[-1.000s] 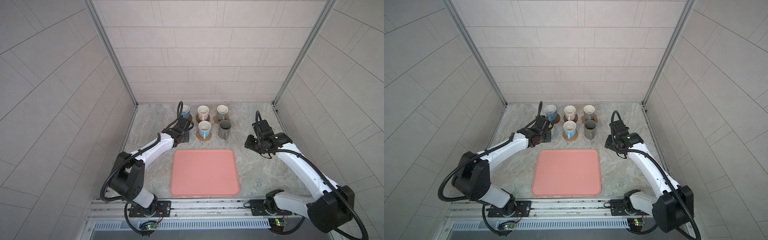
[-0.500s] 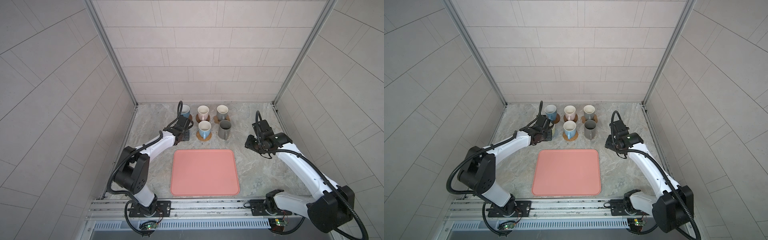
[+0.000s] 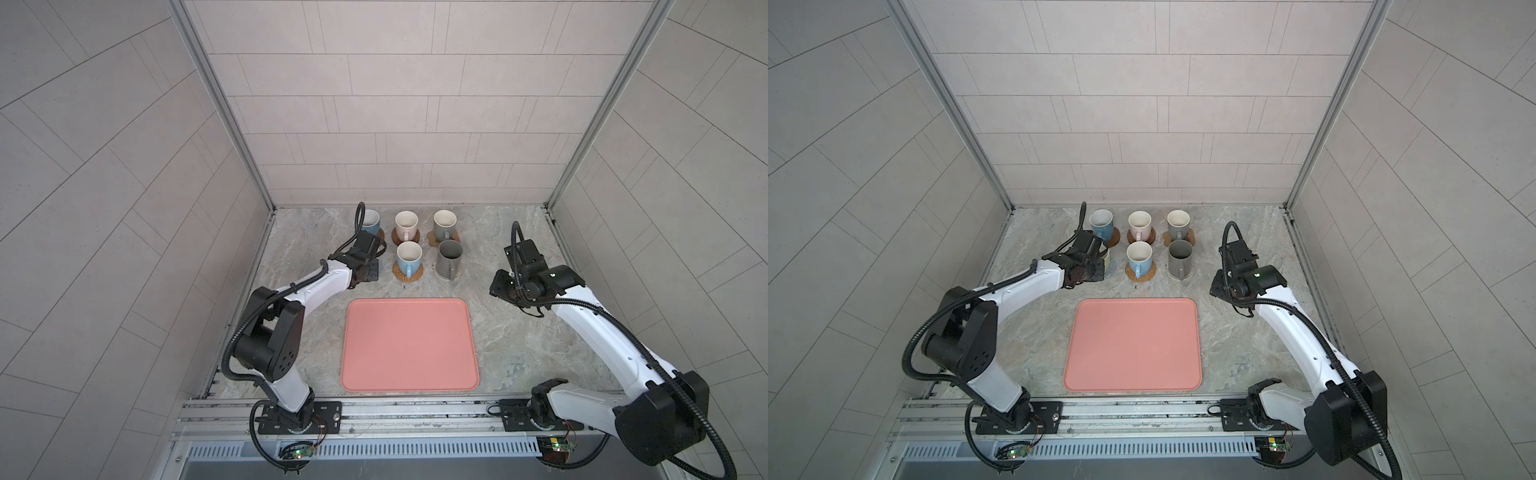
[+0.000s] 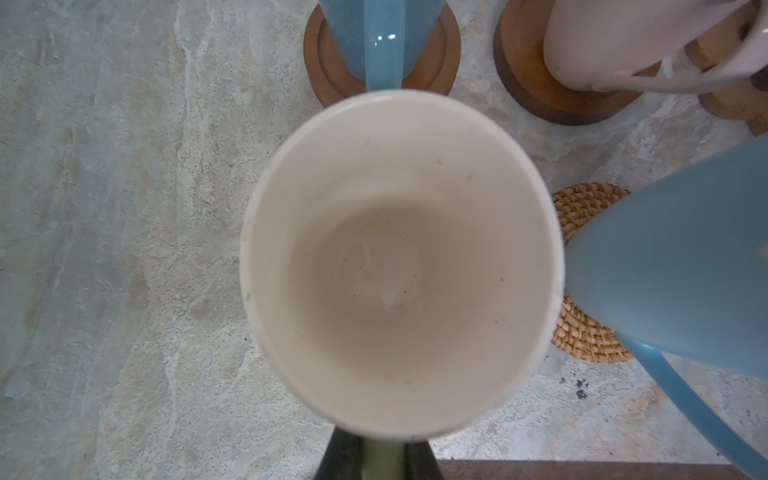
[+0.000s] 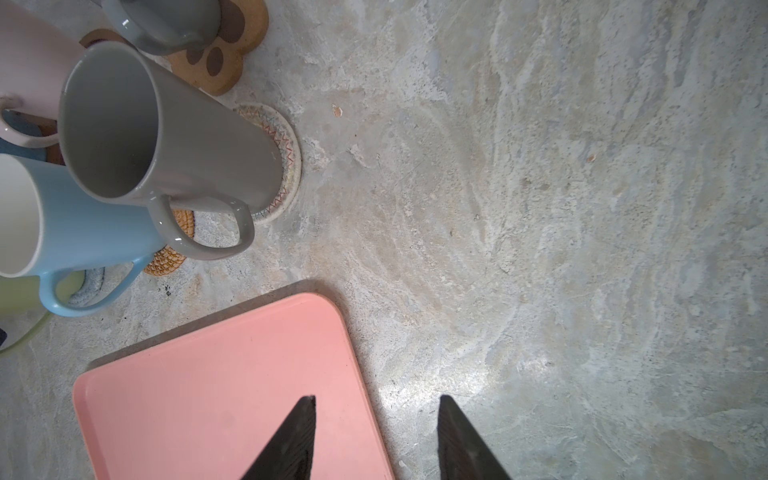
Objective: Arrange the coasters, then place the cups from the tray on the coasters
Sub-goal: 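Carry the pale green mug with left gripper over the blue knit coaster and lower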
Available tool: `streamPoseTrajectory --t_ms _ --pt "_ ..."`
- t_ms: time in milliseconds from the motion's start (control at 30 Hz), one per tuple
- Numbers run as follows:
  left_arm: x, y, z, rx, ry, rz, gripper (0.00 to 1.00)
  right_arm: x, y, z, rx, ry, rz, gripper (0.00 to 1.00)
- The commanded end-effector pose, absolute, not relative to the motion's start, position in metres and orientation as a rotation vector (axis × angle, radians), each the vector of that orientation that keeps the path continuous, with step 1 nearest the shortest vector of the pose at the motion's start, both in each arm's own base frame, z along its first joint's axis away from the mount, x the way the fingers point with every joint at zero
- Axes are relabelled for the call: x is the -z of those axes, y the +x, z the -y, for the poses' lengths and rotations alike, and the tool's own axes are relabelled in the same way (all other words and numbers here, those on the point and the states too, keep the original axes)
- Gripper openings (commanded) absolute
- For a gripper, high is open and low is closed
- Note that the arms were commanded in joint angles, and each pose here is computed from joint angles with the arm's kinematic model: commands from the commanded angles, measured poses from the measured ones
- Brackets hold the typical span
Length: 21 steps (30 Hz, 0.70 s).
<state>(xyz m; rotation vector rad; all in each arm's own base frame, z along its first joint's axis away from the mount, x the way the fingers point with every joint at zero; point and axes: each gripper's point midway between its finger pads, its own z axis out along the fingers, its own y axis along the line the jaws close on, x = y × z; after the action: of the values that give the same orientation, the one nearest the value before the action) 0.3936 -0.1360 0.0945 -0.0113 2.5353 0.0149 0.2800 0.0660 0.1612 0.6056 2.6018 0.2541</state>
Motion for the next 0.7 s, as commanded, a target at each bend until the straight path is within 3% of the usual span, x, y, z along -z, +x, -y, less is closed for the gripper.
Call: streamPoseTrajectory --t_ms 0,667 --pt "-0.119 0.415 0.139 0.012 -0.033 -2.449 0.03 -0.158 0.276 -0.062 -0.224 0.619 -2.607 0.5" --pt "-0.109 0.399 0.136 0.015 -0.054 -2.508 0.05 -0.156 0.275 -0.061 -0.226 0.624 -2.605 0.5"
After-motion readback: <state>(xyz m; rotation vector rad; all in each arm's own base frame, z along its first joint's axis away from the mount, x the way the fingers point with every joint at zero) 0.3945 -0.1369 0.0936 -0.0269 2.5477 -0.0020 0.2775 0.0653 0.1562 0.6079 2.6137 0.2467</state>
